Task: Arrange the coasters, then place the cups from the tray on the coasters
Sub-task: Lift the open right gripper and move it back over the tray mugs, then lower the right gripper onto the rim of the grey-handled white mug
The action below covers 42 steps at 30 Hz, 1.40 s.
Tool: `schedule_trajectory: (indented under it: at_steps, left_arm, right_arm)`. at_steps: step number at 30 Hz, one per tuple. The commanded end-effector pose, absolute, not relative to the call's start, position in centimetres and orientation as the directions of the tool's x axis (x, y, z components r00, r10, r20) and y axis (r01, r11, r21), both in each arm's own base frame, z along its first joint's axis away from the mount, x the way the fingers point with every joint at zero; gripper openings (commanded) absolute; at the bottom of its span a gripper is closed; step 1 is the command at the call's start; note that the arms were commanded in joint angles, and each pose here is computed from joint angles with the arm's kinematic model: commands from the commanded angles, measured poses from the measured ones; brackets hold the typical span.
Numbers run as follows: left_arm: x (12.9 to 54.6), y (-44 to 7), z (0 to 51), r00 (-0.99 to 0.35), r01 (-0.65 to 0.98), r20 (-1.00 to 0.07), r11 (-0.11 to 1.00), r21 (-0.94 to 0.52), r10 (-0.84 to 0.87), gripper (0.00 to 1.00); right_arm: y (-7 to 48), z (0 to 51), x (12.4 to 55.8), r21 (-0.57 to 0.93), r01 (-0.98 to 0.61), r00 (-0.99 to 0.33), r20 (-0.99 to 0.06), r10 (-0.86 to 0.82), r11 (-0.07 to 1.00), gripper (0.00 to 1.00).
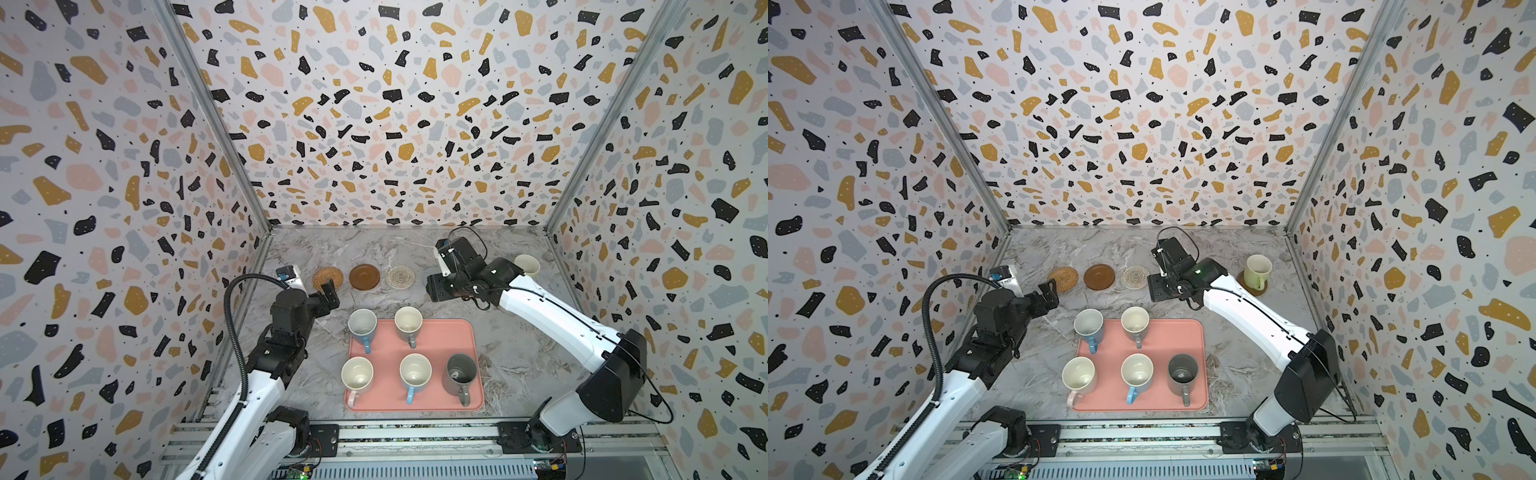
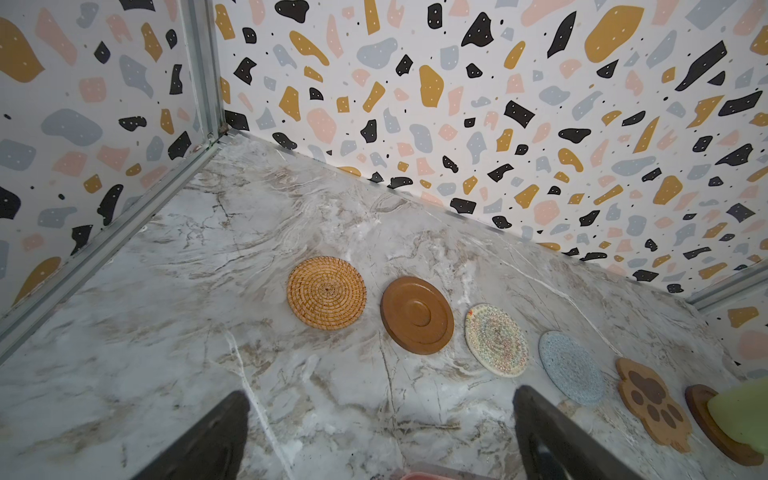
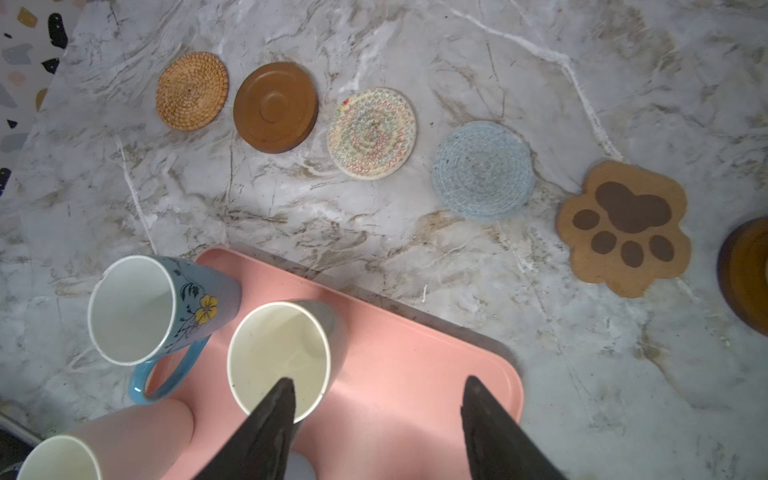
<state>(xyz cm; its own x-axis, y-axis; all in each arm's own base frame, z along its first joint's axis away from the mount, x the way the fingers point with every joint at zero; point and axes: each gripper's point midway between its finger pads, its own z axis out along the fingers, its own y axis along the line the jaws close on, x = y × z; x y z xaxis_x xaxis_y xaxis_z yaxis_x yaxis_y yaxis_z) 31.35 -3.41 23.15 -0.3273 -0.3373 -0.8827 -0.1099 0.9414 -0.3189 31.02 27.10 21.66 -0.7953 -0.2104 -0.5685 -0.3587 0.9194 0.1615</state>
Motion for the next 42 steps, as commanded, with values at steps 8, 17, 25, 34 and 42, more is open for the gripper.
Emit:
schedule_trajectory:
  at_steps: [8, 17, 25, 34, 42]
  left_arm:
    - [31.6, -3.7, 24.0, -0.298, -0.095, -0.883, 0.932, -0.350, -0.362, 1.00]
    - [31.5, -3.7, 24.0, -0.296, -0.097, -0.880, 0.929, -0.358, -0.371, 1.00]
    - [31.6, -3.8, 23.7, -0.304, -0.096, -0.877, 0.928, -0.361, -0.373, 1.00]
    - [31.4, -3.7, 23.6, -0.307, -0.099, -0.876, 0.928, -0.360, -0.373, 1.00]
    - [31.4, -3.7, 23.7, -0.305, -0.101, -0.877, 0.928, -0.358, -0.372, 1.00]
  right_arm:
    - [29.9, 19.3, 27.2, 0.152, -0.363, -0.840, -0.480, -0.252, 0.919, 0.67]
    - [30.9, 16.8, 24.8, 0.162, -0.373, -0.866, -0.414, -0.280, 0.914, 0.66]
    - [31.2, 14.6, 23.3, 0.168, -0.374, -0.884, -0.363, -0.295, 0.912, 0.66]
    - [31.2, 12.6, 22.6, 0.166, -0.366, -0.897, -0.326, -0.300, 0.916, 0.65]
    - [31.8, 11.5, 22.3, 0.170, -0.374, -0.899, -0.309, -0.311, 0.912, 0.62]
